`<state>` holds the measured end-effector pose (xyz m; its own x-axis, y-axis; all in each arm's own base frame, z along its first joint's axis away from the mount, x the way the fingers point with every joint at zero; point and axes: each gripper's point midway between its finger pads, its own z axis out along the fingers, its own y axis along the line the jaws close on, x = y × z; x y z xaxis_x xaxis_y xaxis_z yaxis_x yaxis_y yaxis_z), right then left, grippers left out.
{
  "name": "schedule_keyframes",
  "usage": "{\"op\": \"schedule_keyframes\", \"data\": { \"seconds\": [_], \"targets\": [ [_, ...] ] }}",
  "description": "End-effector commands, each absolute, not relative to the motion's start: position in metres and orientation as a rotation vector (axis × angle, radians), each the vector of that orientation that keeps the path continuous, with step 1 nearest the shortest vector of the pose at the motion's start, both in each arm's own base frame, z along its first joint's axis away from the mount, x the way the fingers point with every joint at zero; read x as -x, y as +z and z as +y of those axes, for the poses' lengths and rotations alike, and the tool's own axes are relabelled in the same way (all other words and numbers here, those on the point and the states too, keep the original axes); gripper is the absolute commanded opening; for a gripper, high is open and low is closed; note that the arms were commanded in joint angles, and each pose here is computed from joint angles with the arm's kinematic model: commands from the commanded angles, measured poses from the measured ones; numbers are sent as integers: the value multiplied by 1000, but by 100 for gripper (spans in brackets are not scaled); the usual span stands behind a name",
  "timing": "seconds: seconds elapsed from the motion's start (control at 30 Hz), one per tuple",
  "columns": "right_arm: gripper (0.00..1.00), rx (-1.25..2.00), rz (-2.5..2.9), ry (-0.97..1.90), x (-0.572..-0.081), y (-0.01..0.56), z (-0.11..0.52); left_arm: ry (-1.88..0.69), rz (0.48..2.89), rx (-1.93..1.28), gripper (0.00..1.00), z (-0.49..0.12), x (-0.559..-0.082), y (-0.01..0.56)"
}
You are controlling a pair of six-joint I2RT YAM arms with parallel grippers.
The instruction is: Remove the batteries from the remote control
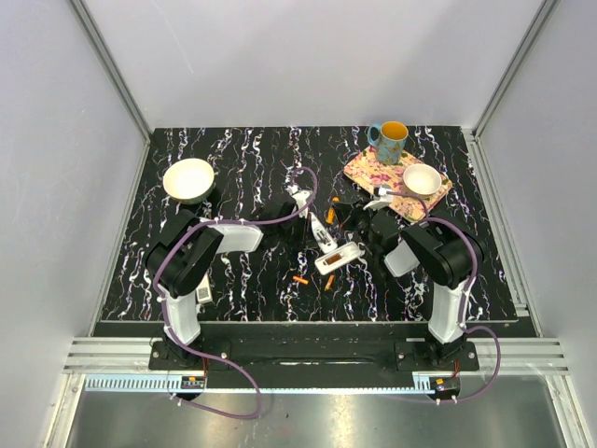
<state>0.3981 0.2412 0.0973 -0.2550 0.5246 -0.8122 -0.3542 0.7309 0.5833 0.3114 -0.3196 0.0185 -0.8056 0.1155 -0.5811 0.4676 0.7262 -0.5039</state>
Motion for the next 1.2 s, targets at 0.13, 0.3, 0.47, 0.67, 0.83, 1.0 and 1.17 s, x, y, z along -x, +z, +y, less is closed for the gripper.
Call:
{"op": "schedule_keyframes", "data": {
  "seconds": [0.13,0.3,0.47,0.67,0.83,1.0,1.17],
  "targets": [
    [0,-198,1538,1009,-393,117,258,-800,2531,-431,0,-301,-301,-14],
    [0,-187,1526,982,-391,122,254,-792,2528,-430,0,-299,-302,-12],
    [0,-164,1500,980,-391,133,254,-772,2499,-423,1,-294,-306,-3],
    [0,-109,1443,986,-391,167,259,-809,2356,-414,31,-293,-314,45],
    [0,-70,1392,954,-385,198,252,-795,2230,-387,54,-281,-312,92],
    [0,-36,1338,930,-368,238,241,-694,2155,-306,71,-251,-305,124],
    [0,-5,1326,871,-344,265,221,-481,2180,-129,77,-199,-292,132]
  ]
}}
